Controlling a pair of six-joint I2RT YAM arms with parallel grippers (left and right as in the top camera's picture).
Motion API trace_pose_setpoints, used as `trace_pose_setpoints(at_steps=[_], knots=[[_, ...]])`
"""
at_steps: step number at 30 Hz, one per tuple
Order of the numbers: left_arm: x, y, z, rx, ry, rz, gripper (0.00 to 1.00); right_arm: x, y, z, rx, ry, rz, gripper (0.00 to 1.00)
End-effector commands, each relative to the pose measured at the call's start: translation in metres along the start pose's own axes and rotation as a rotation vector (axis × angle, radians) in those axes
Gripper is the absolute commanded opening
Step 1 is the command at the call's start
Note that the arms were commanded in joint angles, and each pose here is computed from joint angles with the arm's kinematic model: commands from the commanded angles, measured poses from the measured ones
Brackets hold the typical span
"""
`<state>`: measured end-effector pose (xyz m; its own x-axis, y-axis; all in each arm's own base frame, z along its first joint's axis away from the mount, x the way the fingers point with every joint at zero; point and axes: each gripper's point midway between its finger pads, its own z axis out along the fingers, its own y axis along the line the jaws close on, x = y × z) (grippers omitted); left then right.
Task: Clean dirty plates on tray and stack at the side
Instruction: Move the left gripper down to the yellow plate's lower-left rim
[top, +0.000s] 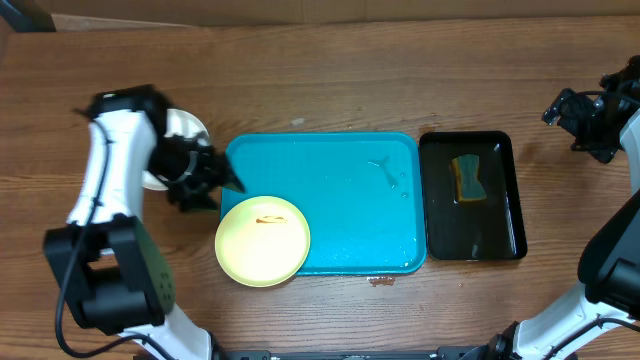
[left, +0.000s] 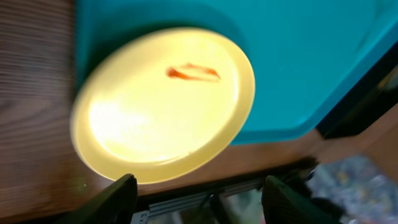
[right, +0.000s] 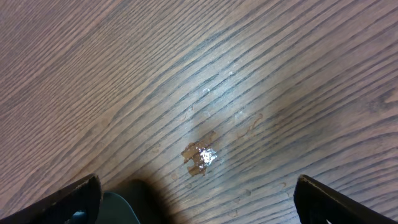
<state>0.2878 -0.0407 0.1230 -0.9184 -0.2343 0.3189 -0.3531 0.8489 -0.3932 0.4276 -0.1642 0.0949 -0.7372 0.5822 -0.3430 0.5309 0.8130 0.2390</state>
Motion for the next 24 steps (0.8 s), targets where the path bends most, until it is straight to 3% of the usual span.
trace_pose_setpoints(at_steps=[1, 7, 12, 17, 24], knots=[[0.029, -0.017, 0.006, -0.056, 0.009, 0.11, 0.65, -0.009, 0.005, -0.012, -0.01, -0.037, -0.006, 1.0], [0.067, -0.012, 0.019, -0.175, -0.043, 0.056, 0.64, -0.009, 0.005, -0.012, -0.01, -0.037, -0.005, 1.0], [0.085, 0.038, 0.022, -0.331, -0.212, -0.189, 0.64, -0.009, 0.005, -0.012, -0.01, -0.037, -0.005, 1.0], [0.09, 0.055, 0.039, -0.319, -0.272, -0.406, 0.57, -0.009, 0.005, -0.012, -0.01, -0.037, -0.005, 1.0], [0.084, 0.062, 0.073, -0.265, -0.255, -0.482, 0.45, -0.009, 0.005, -0.012, -0.01, -0.037, -0.006, 1.0]])
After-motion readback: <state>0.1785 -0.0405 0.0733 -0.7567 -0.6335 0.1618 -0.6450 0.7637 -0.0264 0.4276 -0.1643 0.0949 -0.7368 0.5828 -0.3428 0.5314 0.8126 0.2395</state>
